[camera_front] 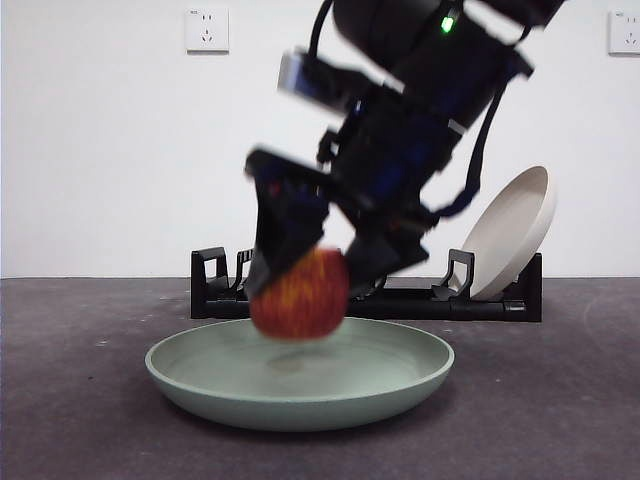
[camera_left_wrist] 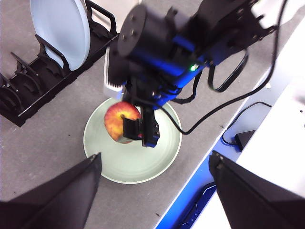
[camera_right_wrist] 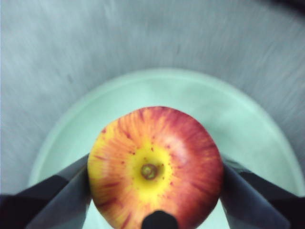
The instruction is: Take the green plate from the plate rack,put the plate on the table,take the apple from the table,put the apple in the plate
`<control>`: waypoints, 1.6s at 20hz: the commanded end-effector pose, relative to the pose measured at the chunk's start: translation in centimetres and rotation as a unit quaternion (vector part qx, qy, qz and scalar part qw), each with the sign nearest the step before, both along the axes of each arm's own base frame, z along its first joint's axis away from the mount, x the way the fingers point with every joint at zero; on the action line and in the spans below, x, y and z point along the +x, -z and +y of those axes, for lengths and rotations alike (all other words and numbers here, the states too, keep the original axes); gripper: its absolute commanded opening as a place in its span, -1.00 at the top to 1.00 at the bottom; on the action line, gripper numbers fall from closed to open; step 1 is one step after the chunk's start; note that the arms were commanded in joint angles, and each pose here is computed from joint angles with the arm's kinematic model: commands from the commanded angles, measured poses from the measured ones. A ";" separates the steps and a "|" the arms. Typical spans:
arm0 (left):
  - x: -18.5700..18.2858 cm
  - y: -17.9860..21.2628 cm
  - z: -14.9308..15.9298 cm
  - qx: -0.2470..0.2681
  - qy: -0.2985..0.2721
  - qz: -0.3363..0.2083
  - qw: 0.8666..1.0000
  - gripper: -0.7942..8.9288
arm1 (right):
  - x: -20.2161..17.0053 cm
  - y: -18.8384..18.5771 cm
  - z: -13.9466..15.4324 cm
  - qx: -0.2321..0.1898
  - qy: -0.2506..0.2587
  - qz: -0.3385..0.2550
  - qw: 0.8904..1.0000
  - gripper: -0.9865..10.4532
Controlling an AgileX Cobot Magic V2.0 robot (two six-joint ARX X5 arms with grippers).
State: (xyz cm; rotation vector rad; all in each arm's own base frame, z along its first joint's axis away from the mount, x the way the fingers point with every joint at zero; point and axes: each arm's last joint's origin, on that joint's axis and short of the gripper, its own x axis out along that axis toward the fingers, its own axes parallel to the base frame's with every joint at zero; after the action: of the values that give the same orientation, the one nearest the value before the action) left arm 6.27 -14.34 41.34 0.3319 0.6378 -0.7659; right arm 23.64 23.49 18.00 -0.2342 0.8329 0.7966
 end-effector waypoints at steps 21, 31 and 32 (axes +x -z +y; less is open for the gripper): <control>-0.1 0.2 0.1 0.009 -0.002 0.005 1.000 0.06 | -2.1 -1.1 0.6 -0.028 -0.004 -0.011 1.000 -0.13; -0.2 0.5 0.3 0.026 0.000 0.013 1.000 0.06 | -10.5 -11.7 -8.6 -0.014 -0.013 -0.011 1.000 -0.11; -0.2 0.5 0.4 0.031 0.001 0.015 0.999 0.06 | -11.2 -12.0 -9.3 -0.013 -0.019 -0.003 1.000 -0.10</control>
State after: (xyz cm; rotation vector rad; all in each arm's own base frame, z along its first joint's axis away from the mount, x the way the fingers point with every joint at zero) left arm 6.12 -13.97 40.91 0.3771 0.6832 -0.7551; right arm 13.20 14.88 29.89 -0.2792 0.8116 0.8092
